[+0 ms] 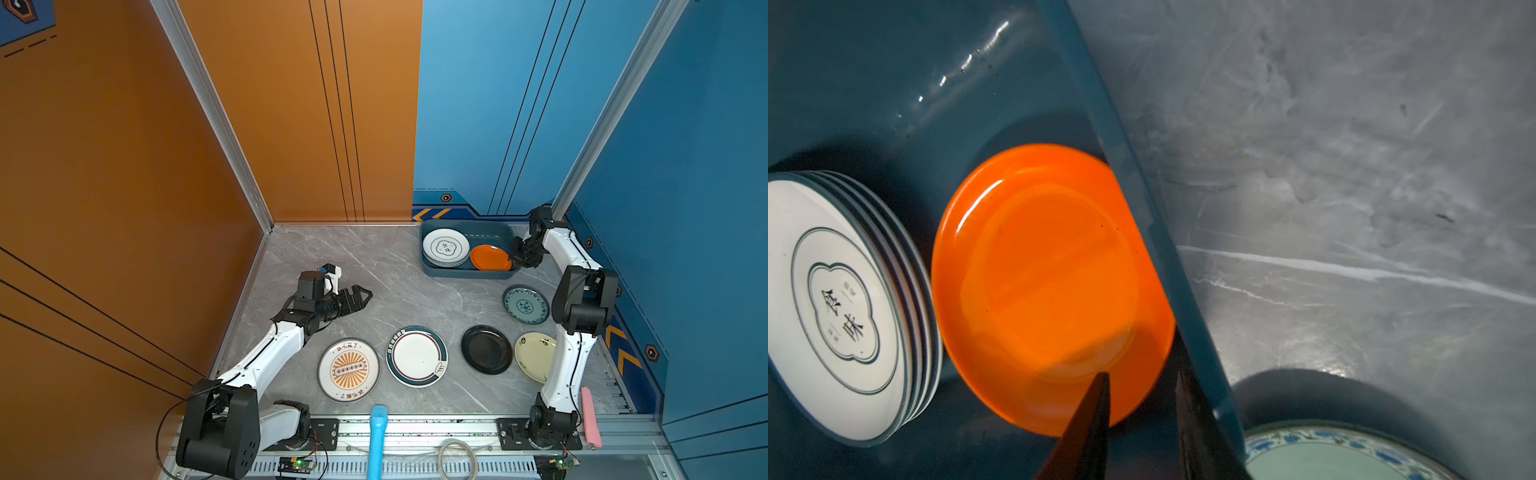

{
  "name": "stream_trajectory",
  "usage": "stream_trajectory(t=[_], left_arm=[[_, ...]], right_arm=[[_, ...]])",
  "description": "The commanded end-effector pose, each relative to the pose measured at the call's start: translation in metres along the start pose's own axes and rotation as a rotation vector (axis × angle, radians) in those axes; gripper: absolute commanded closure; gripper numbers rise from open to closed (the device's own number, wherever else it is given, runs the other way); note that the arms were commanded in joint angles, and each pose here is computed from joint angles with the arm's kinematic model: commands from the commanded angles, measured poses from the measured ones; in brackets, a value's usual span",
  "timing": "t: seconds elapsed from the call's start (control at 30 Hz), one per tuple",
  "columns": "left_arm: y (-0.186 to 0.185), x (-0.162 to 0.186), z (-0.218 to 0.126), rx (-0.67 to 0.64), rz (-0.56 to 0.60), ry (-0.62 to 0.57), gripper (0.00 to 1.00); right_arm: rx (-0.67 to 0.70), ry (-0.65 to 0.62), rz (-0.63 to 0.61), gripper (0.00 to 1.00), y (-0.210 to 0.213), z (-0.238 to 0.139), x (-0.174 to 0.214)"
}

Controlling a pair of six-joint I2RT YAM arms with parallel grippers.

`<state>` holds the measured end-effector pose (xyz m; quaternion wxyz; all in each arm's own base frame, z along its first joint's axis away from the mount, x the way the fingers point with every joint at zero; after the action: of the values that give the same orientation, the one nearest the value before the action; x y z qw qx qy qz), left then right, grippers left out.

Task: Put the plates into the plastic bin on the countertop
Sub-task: 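Lower the orange plate into the bin beside the stack and open right gripper, then reach the left gripper toward the blue-and-white floral plate while right gripper moves beside it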

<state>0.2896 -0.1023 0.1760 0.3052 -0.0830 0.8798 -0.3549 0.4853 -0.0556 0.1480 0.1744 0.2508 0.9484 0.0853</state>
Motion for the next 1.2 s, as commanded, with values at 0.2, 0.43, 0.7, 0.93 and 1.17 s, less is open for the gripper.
stream_trajectory(t=[0.2,0.43,0.7,0.93,1.17], left_arm=[[-0.025,0.004,-0.001,0.061,0.032,0.018,0.02],[-0.08,0.02,0.021,0.1,0.13,0.064,0.01],[-0.147,0.046,0.068,0.162,0.214,0.13,0.01],[-0.186,0.063,0.115,0.208,0.228,0.18,0.02],[-0.201,0.079,0.155,0.206,0.219,0.224,0.05]], right_arm=[[-0.039,-0.078,-0.012,0.67,0.005,-0.06,0.004],[-0.223,-0.133,-0.028,0.57,0.026,-0.096,0.038],[-0.377,-0.189,-0.063,0.38,0.039,-0.123,0.077],[-0.375,-0.205,-0.093,0.35,0.033,-0.133,0.105],[-0.337,-0.236,-0.095,0.35,0.015,-0.139,0.125]])
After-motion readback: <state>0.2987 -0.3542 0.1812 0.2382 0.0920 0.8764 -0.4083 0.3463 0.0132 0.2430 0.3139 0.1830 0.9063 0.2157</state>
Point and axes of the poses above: each gripper's point midway between its finger pads, its own z axis out along the fingers, its own y axis along the line the jaws close on, x = y × z, the point moved 6 cm from there along -z, back along the fingers, and after that the axes turned 1 degree about -z, right-handed, at the moved point
